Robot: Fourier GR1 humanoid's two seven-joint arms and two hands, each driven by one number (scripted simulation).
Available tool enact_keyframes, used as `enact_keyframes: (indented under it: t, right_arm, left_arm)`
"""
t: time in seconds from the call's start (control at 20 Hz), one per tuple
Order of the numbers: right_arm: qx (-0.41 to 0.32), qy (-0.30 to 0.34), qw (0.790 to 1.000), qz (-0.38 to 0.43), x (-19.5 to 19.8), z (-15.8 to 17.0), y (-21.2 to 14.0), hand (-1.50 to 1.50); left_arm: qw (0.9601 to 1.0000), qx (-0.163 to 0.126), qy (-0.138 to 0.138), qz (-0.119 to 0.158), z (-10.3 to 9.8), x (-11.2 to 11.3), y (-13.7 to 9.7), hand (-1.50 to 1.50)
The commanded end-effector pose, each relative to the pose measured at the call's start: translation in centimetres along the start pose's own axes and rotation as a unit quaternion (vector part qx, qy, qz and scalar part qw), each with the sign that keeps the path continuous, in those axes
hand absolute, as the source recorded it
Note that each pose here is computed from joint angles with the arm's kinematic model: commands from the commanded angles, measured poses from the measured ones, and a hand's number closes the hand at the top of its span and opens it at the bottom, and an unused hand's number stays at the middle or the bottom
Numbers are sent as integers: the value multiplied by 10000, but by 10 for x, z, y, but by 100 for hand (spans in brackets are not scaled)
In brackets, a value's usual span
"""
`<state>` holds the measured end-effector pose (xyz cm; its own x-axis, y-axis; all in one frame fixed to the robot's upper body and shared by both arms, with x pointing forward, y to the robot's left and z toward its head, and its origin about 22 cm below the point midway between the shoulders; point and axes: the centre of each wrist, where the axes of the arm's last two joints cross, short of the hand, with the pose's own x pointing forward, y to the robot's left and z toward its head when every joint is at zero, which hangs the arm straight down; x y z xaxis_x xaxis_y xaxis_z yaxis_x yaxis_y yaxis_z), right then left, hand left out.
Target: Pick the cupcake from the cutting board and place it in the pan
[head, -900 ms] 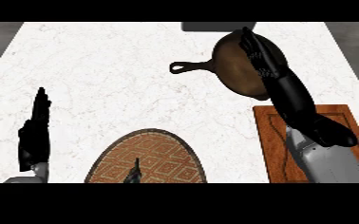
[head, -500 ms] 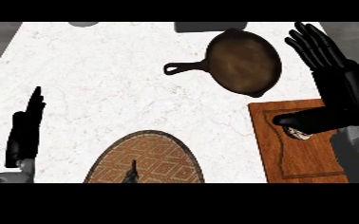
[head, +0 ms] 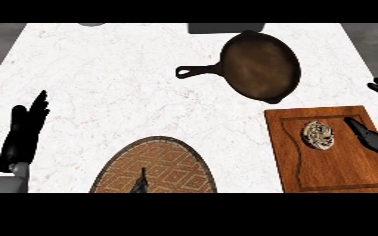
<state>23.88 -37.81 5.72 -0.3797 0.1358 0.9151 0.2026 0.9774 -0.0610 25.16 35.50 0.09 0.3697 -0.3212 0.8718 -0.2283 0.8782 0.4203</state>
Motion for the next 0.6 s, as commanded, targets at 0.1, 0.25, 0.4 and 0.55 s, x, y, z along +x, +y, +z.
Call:
enact_keyframes:
  t: [0.1,0.25,0.4,0.55]
  right_arm:
    - [527,103,9939,958,23,20,-44,-150]
    - [889,404,9786,1809,69,-3,-49,-150]
    - [1409,828,9464,2787,94,-21,-55,-150]
    - [1769,1169,9055,3675,115,-35,-40,-150]
  left_arm:
    - [9998,-165,38,-57,-1,-4,5,0]
    - [9997,-193,84,-79,-7,7,4,0]
    - [9998,-177,-19,-32,-11,12,5,0]
    - [9997,-198,-36,-100,-6,19,-2,0]
